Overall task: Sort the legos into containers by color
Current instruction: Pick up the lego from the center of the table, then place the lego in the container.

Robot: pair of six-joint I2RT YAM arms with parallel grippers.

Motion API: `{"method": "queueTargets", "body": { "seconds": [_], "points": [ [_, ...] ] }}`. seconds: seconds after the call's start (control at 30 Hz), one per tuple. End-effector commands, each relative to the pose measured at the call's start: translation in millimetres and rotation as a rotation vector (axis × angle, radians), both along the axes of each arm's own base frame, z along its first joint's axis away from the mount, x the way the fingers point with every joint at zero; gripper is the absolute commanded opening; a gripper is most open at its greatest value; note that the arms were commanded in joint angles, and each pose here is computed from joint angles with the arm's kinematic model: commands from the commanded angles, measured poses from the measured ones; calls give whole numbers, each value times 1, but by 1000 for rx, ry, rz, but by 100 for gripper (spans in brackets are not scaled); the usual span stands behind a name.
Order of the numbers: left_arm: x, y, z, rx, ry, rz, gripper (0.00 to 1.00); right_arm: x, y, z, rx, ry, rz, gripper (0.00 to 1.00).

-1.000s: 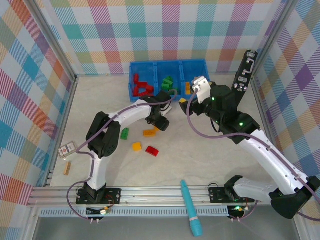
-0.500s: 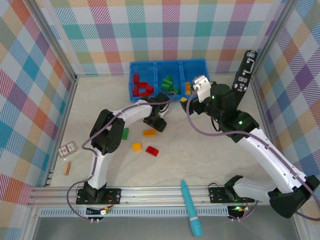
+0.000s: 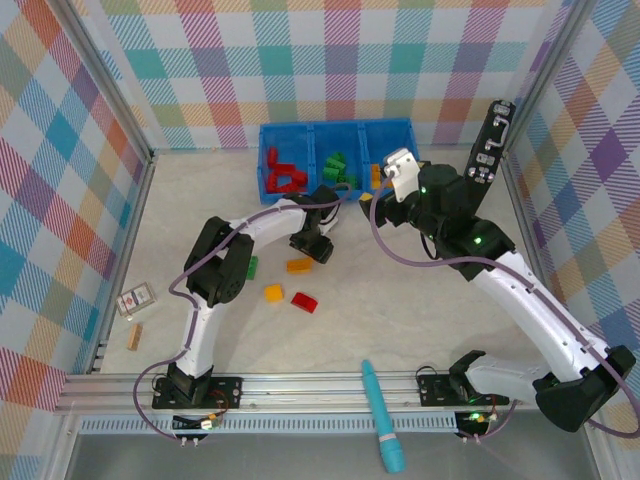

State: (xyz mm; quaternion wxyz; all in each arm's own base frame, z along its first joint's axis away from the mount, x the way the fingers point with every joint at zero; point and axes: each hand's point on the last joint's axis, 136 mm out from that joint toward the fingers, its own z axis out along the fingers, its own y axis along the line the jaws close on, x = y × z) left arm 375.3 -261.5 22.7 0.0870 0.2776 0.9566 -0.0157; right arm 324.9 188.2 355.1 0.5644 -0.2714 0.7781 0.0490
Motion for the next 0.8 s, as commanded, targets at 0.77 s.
{"method": "queueTargets", "body": {
  "seconds": [0.77],
  "points": [
    [69,-147,179,-437,-304,41,36,1,-25,26,58,-75,-78,99]
  ]
}}
